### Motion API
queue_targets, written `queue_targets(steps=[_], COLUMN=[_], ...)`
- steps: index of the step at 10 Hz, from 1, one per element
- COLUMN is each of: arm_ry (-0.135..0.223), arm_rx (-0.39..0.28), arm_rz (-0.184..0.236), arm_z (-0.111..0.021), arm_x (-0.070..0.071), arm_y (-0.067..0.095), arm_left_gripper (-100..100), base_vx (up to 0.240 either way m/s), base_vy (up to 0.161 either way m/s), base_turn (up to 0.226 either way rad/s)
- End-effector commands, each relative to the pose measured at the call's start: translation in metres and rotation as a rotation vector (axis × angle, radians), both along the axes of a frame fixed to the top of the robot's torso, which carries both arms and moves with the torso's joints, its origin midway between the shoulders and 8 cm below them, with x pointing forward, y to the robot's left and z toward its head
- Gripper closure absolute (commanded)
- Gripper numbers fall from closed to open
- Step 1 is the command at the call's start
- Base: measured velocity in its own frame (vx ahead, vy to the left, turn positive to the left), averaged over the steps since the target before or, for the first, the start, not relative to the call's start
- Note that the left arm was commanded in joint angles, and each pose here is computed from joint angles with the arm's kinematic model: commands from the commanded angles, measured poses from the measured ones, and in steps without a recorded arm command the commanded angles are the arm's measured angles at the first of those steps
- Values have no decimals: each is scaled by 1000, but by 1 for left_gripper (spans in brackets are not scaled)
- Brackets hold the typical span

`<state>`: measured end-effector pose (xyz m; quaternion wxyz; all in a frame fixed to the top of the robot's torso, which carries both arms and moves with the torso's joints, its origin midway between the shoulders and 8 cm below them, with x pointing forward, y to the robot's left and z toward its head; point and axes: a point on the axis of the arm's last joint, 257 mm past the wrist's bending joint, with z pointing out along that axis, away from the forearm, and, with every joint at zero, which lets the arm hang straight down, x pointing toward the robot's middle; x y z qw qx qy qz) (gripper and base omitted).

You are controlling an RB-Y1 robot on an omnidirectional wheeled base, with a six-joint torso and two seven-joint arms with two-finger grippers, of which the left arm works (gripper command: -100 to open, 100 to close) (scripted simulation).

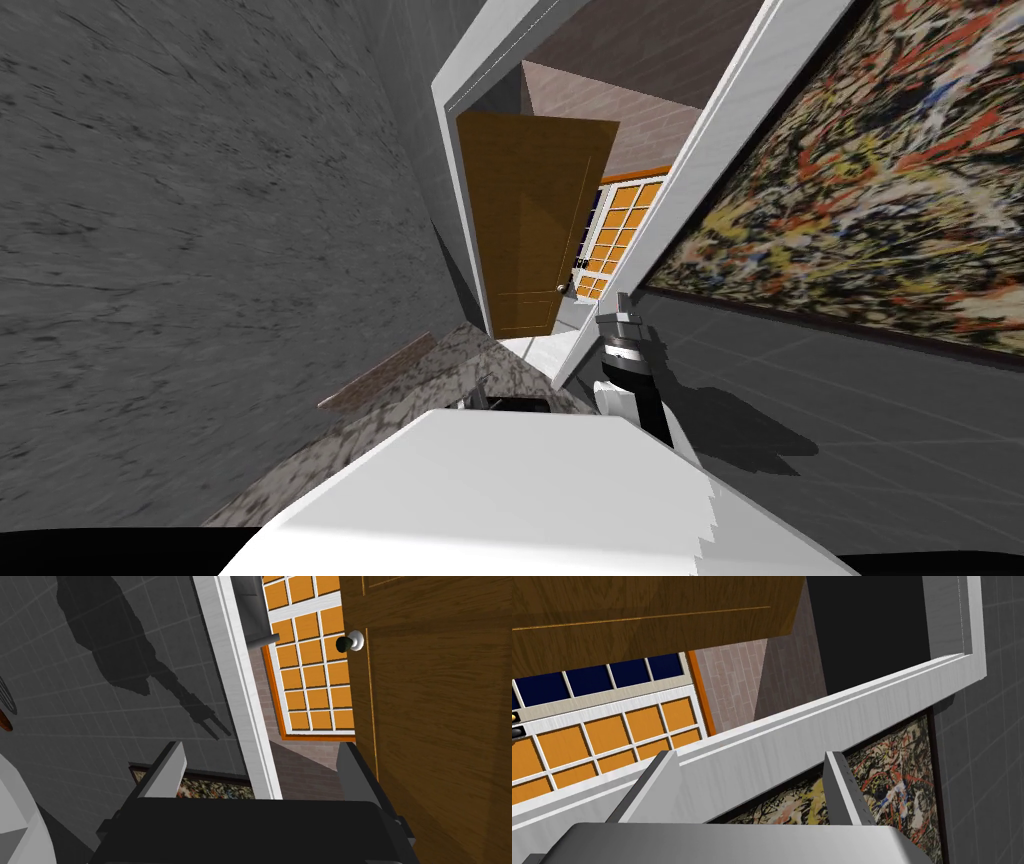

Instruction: Push the door open

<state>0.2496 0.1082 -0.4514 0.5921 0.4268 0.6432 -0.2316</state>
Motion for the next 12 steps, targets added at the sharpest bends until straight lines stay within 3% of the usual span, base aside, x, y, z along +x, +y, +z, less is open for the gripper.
queue_targets(steps=[1,12], arm_ry=[-1,5], arm_rx=[22,153], arm_rz=[-33,-238], arm_z=[-5,-38], arm_x=[-10,-71], arm_y=[-3,-13], arm_left_gripper=[-100,-100], base_vx=[-177,-125], base_vy=[34,14], base_turn=[-146,-145])
